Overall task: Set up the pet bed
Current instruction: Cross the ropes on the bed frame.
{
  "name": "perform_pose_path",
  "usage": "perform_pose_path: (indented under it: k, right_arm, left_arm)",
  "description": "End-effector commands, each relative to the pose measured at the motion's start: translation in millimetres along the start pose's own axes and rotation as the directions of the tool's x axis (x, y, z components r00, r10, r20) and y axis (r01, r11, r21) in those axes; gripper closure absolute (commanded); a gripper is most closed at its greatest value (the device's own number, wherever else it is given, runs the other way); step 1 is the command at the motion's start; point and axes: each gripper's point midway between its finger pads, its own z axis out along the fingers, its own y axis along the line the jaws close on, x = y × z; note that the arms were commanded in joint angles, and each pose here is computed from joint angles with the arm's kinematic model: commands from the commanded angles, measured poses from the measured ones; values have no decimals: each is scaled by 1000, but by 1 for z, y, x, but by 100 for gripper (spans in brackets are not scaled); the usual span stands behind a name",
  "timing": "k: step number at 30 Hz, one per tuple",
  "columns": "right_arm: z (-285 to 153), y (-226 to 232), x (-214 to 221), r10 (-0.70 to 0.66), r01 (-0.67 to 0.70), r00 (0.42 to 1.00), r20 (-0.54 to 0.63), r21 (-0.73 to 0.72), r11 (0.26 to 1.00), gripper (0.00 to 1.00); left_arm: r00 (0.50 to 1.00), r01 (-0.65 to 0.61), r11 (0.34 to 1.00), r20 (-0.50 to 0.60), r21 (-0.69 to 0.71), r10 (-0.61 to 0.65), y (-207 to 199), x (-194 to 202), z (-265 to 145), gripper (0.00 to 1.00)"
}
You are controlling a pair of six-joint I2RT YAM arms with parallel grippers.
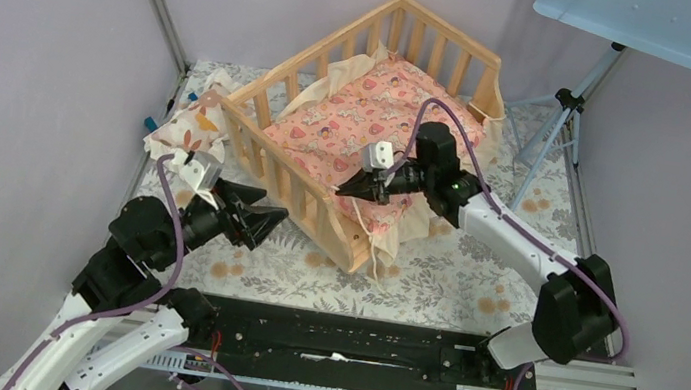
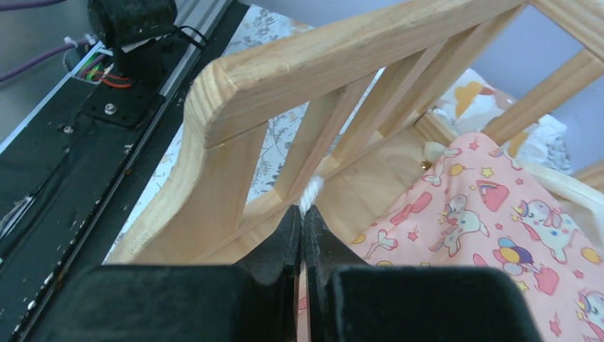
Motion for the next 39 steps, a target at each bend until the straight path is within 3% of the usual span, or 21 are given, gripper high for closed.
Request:
perform_pose_path:
  k: [1, 11, 15, 17, 24, 39]
  right_arm:
    - [3, 8, 3, -7, 7, 1000, 0, -149, 989, 100]
    - [10, 9, 19, 76, -86, 996, -42, -347, 934, 100]
    - [12, 9, 14, 50, -46, 999, -2, -430, 902, 100]
    - [12, 15, 16, 105, -96, 994, -6, -469, 878, 100]
    - [18, 17, 17, 140, -111, 990, 25, -478, 872, 100]
    - [48, 23, 14, 144, -114, 989, 15, -533, 838, 100]
  left_arm:
    - [993, 67, 996, 99, 59, -72, -7, -3, 5, 32]
    - [993, 63, 996, 98, 65, -69, 4, 28, 23, 33]
    - [994, 35, 998, 100, 49, -40, 12, 41, 26, 34]
    - [995, 29, 999, 94, 39, -33, 16, 49, 30, 34]
    - [1000, 13, 1000, 27, -2, -13, 32, 81, 48, 37]
    - [999, -50, 999, 8, -8, 51, 43, 110, 54, 38]
